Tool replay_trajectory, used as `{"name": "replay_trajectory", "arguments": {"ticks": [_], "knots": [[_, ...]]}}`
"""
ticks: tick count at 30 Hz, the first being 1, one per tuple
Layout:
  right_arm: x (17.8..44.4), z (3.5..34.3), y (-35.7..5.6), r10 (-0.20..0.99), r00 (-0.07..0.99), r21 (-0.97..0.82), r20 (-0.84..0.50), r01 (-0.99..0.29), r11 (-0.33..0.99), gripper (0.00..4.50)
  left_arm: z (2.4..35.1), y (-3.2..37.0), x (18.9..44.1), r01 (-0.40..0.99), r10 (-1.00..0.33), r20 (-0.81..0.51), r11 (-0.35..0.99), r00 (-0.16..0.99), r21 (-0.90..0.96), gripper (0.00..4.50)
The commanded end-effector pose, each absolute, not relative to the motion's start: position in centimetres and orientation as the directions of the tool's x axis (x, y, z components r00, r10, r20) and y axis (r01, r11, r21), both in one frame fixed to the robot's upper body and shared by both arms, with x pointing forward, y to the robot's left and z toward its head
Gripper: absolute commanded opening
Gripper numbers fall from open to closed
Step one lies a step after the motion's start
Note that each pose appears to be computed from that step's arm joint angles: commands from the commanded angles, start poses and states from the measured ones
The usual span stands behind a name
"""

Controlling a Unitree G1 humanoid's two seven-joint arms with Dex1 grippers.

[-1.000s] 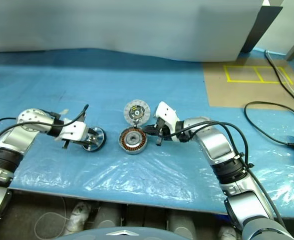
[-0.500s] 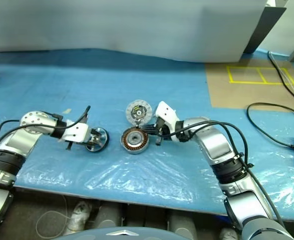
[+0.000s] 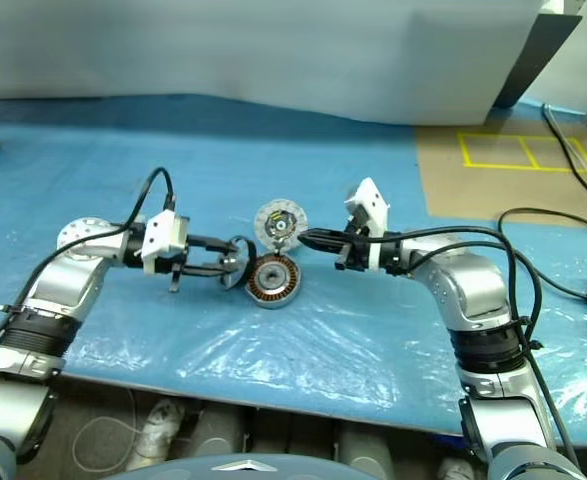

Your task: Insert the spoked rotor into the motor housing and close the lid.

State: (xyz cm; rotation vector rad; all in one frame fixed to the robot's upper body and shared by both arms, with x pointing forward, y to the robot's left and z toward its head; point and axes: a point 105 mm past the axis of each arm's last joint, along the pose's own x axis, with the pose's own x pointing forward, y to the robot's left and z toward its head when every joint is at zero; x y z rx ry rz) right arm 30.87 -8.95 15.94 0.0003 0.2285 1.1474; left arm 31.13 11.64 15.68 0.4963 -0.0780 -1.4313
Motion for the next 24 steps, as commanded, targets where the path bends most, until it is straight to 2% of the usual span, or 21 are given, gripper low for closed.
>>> {"name": "replay_trajectory", "arguments": {"ticks": [1,4,8,14,19,24], "knots": [[30.6,17.1,-9.1,0.898,0.417,0.090,-0.140,-0.898,0.431,0.00,17.4,9.9,31.4,0.925,-0.972,-0.190,0.057,0.136,0.375,1.16],[30.8,16.9,-9.1,0.888,0.438,0.090,-0.140,-0.888,0.452,0.00,16.5,9.1,31.8,0.938,-0.965,-0.232,0.036,0.123,0.346,1.16],[30.8,16.9,-9.2,0.878,0.455,0.079,-0.148,-0.880,0.469,0.00,15.1,9.8,31.8,0.948,-0.932,-0.353,-0.036,0.082,0.316,1.16],[30.4,16.7,-9.7,0.868,0.474,0.078,-0.148,-0.869,0.488,0.00,14.6,10.1,32.3,0.945,-0.904,-0.422,-0.075,0.070,0.318,1.16],[27.6,18.5,-9.7,0.912,0.406,0.106,-0.064,-0.906,0.411,0.00,14.5,9.2,32.4,0.945,-0.913,-0.405,-0.091,0.046,0.313,1.16],[24.4,16.1,-10.6,0.920,0.336,0.101,-0.201,-0.927,0.361,0.00,14.1,9.3,32.4,0.946,-0.906,-0.421,-0.109,0.031,0.306,1.16]]}}
